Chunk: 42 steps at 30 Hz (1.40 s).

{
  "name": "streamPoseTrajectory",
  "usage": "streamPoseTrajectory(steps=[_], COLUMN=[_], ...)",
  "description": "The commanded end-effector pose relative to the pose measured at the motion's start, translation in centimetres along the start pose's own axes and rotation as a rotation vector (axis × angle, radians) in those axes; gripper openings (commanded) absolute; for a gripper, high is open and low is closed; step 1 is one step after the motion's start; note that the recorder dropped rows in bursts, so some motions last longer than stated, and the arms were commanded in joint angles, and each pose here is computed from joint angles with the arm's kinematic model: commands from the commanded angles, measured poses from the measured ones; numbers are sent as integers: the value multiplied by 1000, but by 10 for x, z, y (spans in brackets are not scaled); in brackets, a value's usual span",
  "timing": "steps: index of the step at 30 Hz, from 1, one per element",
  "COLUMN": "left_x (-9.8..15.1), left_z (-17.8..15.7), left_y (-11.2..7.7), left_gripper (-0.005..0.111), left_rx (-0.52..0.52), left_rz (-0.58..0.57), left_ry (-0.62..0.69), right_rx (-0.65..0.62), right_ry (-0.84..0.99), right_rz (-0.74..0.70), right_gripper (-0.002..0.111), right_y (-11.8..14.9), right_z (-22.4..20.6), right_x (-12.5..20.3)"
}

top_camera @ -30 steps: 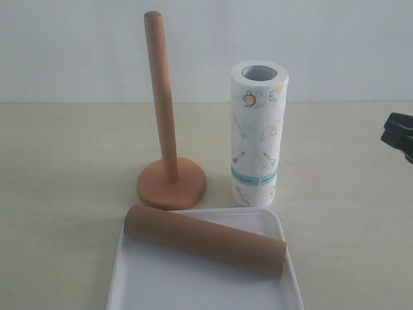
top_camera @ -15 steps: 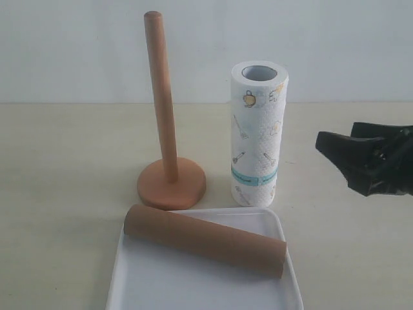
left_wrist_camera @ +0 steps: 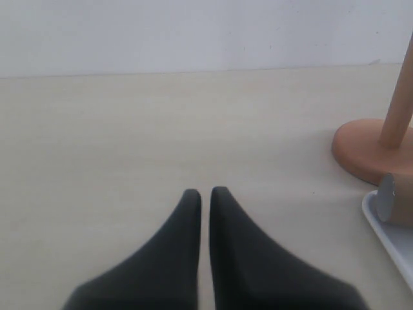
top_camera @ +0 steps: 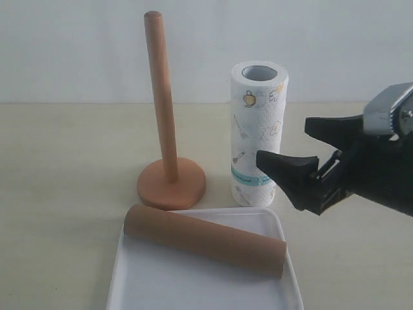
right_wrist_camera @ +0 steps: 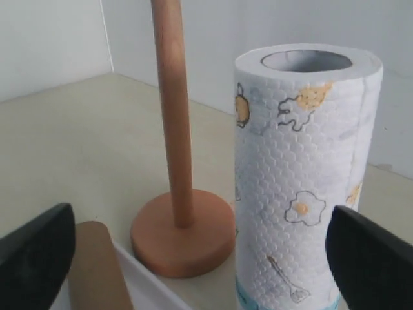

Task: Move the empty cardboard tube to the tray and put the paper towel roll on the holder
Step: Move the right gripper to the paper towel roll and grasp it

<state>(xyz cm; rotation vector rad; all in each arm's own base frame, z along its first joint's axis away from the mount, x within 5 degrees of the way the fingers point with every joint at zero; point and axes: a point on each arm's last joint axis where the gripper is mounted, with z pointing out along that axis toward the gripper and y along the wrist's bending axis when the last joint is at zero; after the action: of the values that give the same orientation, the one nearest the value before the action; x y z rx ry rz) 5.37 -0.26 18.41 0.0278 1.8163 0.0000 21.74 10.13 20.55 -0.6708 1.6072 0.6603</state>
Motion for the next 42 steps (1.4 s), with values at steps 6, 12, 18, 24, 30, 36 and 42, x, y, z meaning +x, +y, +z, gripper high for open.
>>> streamPoseTrajectory(steps=[6,12,18,24,30,36,42], left_x=[1,1,1,1,1,1,1], left_z=[0,0,0,0,0,0,0], left_y=[0,0,0,0,0,0,0], left_gripper=[4,4,4,4,4,4,4], left_rx=[-4,-4,-4,-4,-4,-4,-4], left_rz=[7,7,7,7,7,7,7], left_ry=[2,2,2,2,2,2,0], right_rx=[64,77,64,60,61,55,28], right_ry=[26,41,39,52,46,48,76], right_rz=[27,67,87,96,91,75,40], right_gripper=[97,97,97,97,97,93,48], right_y=[-22,-36,-46,-54,-58,-59,-50], right_z=[32,53,69,83,89,96,111], right_x=[15,27,40,49,49,47,48])
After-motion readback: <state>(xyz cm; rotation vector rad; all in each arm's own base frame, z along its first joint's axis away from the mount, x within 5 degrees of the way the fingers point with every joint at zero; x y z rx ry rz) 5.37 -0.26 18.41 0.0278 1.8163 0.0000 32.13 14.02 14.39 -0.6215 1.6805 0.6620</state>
